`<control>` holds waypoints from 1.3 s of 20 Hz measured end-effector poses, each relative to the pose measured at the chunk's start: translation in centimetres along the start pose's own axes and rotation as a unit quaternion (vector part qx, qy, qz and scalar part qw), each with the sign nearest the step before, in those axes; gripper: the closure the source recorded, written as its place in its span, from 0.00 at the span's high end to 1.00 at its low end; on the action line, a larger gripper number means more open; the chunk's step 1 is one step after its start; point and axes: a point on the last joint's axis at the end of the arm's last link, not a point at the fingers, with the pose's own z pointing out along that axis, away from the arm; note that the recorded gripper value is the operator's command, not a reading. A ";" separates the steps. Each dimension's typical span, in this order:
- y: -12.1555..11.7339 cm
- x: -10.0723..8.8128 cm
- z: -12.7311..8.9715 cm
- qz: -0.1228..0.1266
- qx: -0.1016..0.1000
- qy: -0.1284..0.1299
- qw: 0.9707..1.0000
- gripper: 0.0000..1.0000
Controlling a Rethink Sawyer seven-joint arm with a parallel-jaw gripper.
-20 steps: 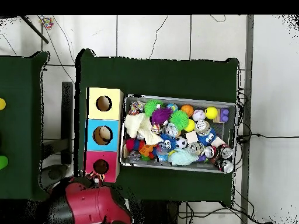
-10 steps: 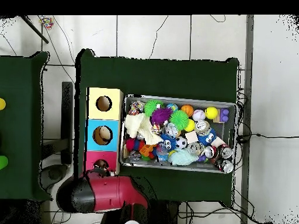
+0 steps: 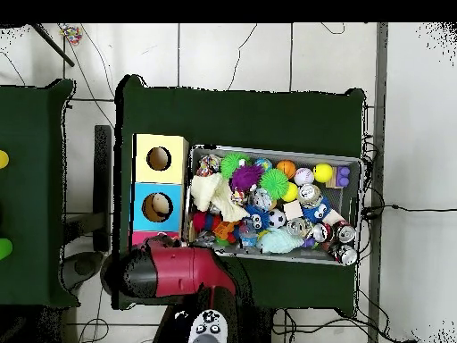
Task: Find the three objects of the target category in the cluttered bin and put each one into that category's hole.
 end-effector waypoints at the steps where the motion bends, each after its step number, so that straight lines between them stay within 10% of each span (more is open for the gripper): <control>1: -0.1 -0.8 0.2 0.000 0.005 -0.003 1.000 0.00; 12: 1.0 -3.9 0.6 -0.020 0.037 0.048 0.998 0.00; 26: 2.7 -5.3 0.3 -0.037 0.039 0.012 0.998 0.00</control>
